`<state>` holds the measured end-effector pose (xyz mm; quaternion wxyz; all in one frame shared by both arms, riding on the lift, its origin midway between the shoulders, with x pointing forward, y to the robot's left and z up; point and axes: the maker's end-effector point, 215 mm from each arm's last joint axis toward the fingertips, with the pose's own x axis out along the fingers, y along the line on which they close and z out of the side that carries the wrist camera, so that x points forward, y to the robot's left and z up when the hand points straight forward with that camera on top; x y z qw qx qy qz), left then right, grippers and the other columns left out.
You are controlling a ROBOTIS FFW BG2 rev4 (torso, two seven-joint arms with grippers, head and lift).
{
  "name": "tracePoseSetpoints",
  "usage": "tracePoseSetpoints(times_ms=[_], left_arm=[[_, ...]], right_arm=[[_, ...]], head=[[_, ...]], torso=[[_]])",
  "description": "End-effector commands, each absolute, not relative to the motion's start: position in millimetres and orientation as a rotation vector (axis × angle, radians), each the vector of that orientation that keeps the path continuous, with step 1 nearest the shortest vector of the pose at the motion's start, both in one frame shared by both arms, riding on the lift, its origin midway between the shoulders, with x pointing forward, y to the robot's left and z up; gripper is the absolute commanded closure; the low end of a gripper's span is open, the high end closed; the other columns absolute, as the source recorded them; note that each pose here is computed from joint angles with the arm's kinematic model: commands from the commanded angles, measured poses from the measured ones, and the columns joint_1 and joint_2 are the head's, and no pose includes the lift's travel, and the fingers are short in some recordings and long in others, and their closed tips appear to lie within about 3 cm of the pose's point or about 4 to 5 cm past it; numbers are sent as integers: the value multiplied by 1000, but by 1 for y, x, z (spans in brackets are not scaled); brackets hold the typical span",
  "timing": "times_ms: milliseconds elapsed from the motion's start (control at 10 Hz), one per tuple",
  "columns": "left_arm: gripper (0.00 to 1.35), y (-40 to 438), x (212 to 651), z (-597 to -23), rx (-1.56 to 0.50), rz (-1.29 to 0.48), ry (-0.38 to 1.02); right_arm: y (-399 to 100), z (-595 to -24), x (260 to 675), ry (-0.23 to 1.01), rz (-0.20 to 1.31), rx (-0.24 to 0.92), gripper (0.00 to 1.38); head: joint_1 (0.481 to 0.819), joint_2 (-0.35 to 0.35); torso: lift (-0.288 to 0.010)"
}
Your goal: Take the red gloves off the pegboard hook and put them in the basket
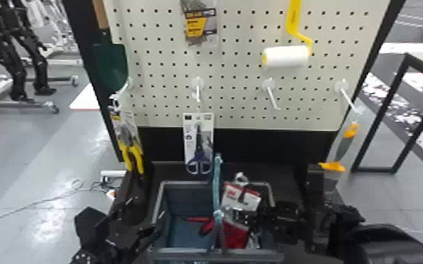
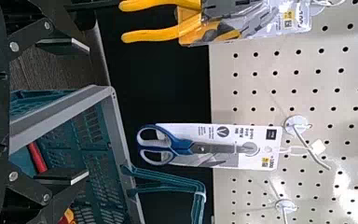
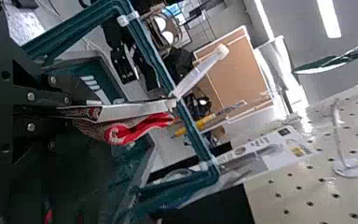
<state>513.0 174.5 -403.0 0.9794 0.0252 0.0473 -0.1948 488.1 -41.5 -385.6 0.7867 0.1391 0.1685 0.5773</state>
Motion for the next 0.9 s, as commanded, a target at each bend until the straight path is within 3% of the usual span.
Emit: tracePoseSetpoints(times_ms=[0,200,300,800], left_arm=[[354,173,513,-403,47,-393,96],[354,174,511,-406,46,-392,102],[354,174,511,-405,46,-392,99],[354,172,512,-404,47,-395,96]], right_arm=[[-37,-394,484,390,1252,311,710],[-39,-396,485,393,1247,314,490],[-40,-396,486,393,1245,313,455],[-43,-394,489,387,1239,317,452]], head=[[549,0],[549,0],[549,0],[549,0]], torso=[[-100],[-100],[-100],[-100]])
